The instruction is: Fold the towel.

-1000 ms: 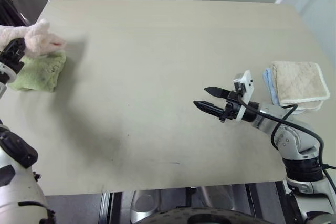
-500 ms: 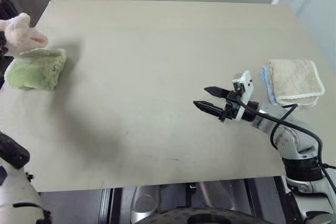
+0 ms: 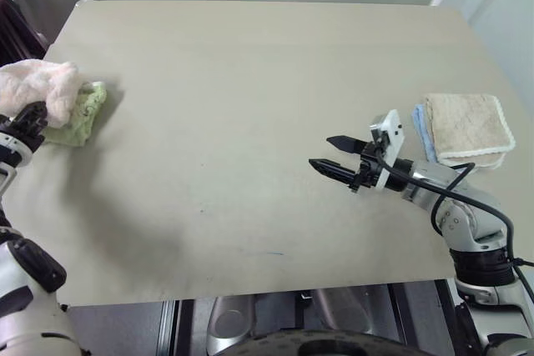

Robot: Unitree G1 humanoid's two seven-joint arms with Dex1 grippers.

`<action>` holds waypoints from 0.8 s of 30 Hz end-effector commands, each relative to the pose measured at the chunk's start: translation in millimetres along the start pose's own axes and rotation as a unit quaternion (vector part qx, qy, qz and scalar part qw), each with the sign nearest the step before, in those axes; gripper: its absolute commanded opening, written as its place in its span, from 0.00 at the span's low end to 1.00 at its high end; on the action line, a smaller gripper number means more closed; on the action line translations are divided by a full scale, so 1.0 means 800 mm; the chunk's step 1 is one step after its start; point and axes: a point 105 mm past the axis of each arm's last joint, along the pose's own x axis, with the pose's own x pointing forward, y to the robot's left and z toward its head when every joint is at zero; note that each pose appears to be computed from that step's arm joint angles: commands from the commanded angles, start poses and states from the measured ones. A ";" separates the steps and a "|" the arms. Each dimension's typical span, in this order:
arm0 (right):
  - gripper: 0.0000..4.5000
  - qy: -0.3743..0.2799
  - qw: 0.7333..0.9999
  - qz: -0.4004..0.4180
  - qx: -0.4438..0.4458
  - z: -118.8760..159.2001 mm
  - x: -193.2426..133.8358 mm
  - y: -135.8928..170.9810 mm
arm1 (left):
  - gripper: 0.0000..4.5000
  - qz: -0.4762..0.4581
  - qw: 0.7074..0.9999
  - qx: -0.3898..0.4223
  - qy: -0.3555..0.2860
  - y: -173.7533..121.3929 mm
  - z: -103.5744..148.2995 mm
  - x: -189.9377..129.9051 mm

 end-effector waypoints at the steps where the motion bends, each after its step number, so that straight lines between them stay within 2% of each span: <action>1: 1.00 -0.012 1.000 0.000 -0.020 0.010 -0.003 0.000 | 0.07 0.004 0.999 -0.038 -0.037 -0.001 0.013 -0.005; 3: 1.00 -0.009 1.000 -0.003 -0.022 0.009 -0.003 -0.001 | 0.20 -0.004 0.998 -0.052 -0.041 -0.004 0.014 -0.006; 12: 1.00 -0.011 1.000 -0.011 -0.027 0.008 0.000 -0.005 | 0.94 -0.002 0.994 -0.088 -0.071 -0.002 0.027 -0.017; 13: 1.00 -0.011 1.000 -0.010 -0.027 0.008 0.000 -0.005 | 0.99 -0.006 0.994 -0.089 -0.069 -0.004 0.027 -0.019; 19: 1.00 -0.018 0.999 -0.008 -0.026 0.011 0.001 -0.005 | 0.99 0.015 0.995 -0.080 -0.062 0.008 0.023 -0.041; 22: 1.00 -0.025 0.999 -0.005 -0.022 0.011 0.000 -0.003 | 0.99 0.012 0.998 -0.036 -0.058 0.008 0.015 -0.057; 24: 1.00 -0.029 0.999 -0.004 -0.021 0.013 -0.002 -0.003 | 0.99 -0.036 0.997 0.020 -0.068 -0.011 0.011 -0.068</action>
